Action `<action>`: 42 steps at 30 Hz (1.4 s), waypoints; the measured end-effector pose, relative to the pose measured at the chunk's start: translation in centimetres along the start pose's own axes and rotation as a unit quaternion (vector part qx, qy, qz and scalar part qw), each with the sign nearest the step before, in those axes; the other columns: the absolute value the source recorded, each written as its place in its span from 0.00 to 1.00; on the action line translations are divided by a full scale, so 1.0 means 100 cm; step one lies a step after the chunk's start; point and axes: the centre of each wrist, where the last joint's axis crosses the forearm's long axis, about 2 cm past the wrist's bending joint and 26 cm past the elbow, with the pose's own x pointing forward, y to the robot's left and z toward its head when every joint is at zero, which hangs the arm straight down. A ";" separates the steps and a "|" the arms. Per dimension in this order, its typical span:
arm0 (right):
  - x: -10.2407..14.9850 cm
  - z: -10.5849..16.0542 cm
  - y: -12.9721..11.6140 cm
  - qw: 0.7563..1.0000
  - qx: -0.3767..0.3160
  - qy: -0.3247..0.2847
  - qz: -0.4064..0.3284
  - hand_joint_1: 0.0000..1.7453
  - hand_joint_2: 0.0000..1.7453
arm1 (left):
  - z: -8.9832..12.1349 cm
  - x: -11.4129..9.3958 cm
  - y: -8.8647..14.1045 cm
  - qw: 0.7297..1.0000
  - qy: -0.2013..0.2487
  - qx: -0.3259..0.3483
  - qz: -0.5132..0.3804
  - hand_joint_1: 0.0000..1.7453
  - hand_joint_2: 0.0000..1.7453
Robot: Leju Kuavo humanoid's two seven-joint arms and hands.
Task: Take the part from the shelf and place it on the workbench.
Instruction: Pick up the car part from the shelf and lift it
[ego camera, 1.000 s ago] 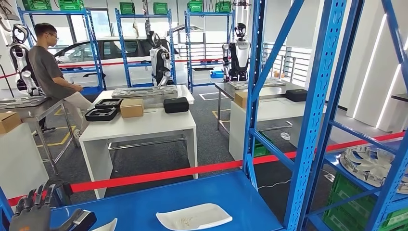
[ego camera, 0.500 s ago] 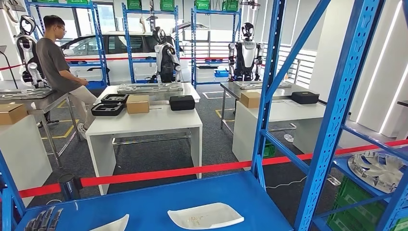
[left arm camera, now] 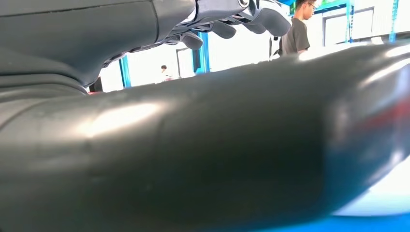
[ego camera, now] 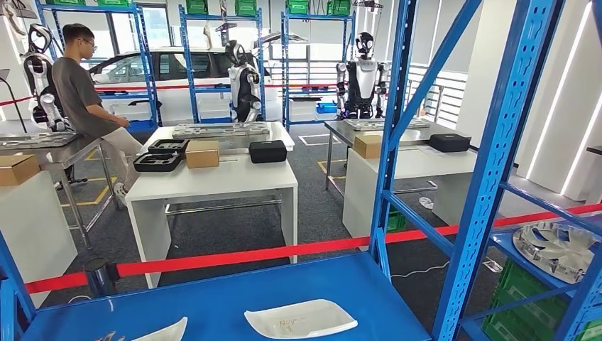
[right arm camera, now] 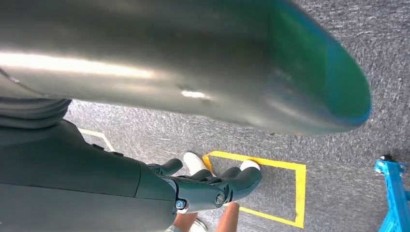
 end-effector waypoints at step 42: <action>0.002 0.001 0.004 1.000 0.014 -0.010 0.025 0.00 0.00 | -0.012 -0.010 0.023 0.991 0.073 -0.103 -0.039 0.00 1.00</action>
